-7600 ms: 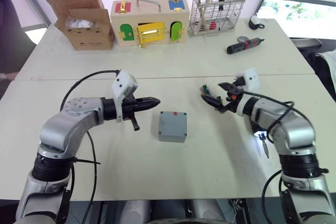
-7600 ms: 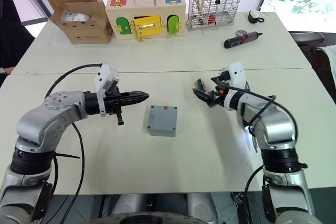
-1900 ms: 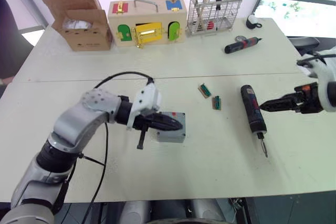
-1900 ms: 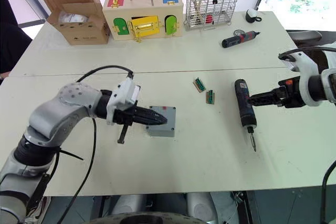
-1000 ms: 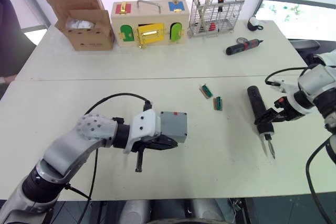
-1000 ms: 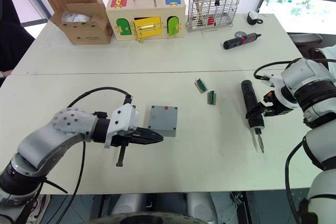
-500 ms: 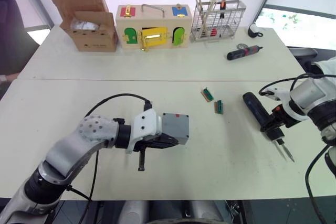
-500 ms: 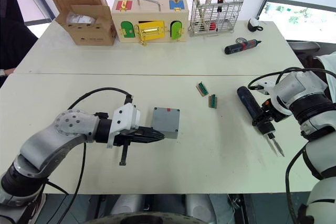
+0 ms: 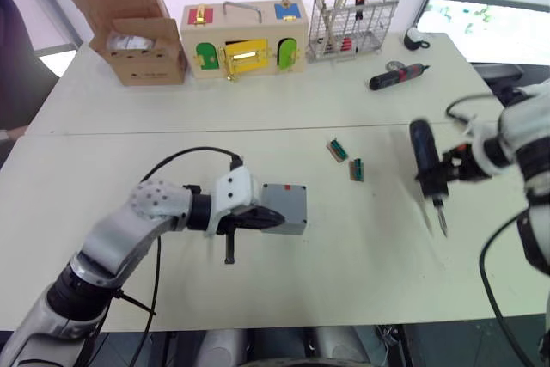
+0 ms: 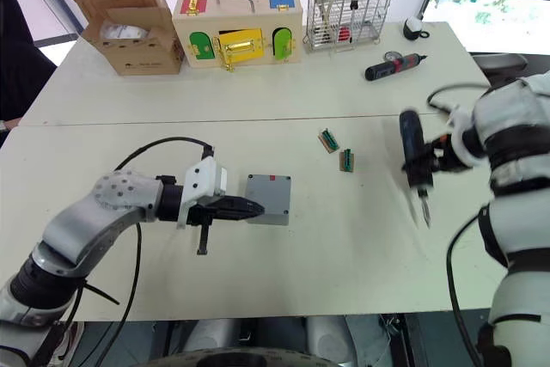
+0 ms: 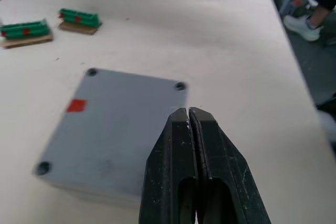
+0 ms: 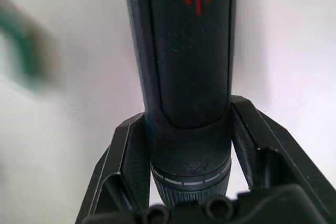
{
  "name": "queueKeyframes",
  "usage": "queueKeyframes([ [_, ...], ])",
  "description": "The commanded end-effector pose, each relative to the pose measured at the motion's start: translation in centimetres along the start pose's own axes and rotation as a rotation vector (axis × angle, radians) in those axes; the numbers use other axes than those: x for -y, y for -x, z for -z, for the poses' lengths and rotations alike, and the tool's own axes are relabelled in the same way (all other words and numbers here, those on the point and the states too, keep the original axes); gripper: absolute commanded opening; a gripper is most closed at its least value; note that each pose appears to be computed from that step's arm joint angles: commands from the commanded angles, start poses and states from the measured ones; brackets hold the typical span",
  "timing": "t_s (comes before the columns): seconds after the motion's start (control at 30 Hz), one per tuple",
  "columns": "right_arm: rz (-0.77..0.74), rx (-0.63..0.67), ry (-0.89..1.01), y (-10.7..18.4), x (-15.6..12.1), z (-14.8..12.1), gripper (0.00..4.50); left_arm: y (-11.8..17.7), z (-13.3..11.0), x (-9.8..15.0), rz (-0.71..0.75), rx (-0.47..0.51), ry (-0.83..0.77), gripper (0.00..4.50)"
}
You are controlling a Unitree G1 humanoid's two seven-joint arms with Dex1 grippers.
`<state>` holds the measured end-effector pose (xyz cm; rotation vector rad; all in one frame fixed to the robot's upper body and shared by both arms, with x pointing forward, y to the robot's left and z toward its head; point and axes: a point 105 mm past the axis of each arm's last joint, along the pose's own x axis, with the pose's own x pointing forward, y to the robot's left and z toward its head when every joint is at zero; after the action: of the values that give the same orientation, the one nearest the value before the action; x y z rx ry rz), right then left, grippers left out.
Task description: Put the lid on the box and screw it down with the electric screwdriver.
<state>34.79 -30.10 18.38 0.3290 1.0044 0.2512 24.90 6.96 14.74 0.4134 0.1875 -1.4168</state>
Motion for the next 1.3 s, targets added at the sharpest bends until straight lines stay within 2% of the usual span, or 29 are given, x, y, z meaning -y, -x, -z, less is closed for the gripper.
queueKeyframes([
  [0.03,-0.248,0.339,-0.127,6.3,-3.3,-4.4,1.83,1.1,-0.6,-1.1,-0.001,0.015,-0.02,0.0],
  [0.13,-0.486,0.551,-0.055,9.7,-6.8,-5.8,1.83,1.2,-1.1,-2.1,0.006,0.04,-0.003,0.0],
  [0.23,-0.638,0.817,0.237,11.0,-11.7,-4.1,1.83,1.3,-2.2,-3.1,0.019,0.089,0.028,0.0],
  [0.3,-0.635,0.935,0.333,9.4,-14.4,-1.5,1.83,1.2,-2.4,-3.8,0.02,0.083,0.025,0.0],
  [0.37,-0.578,1.039,0.337,8.2,-15.8,0.0,1.83,1.3,-2.2,-4.2,0.023,0.065,0.019,0.0],
  [0.53,-0.536,1.046,0.514,4.4,-19.6,3.8,1.83,1.3,-1.9,-3.7,0.072,0.049,0.037,0.0],
  [0.67,-0.516,1.063,0.649,2.2,-20.6,5.9,1.83,0.6,-0.5,-3.6,0.055,-0.005,0.017,0.0],
  [0.73,-0.521,1.081,0.633,1.8,-20.7,6.0,1.83,0.4,-0.3,-3.5,0.047,-0.002,0.021,0.0],
  [0.8,-0.513,1.079,0.695,1.4,-21.2,6.5,1.83,0.0,0.2,-3.4,0.041,-0.009,0.033,0.0],
  [0.9,-0.522,1.078,0.705,1.0,-21.5,6.7,1.83,-0.3,2.5,-2.8,0.052,-0.102,0.0,0.0],
  [0.97,-0.532,1.074,0.711,0.8,-21.7,6.9,1.83,-0.5,3.5,-2.4,0.064,-0.119,0.001,0.0],
  [1.3,-0.528,1.024,0.739,-0.1,-21.4,7.7,1.83,-0.6,3.5,-2.4,0.056,-0.099,0.017,0.0],
])
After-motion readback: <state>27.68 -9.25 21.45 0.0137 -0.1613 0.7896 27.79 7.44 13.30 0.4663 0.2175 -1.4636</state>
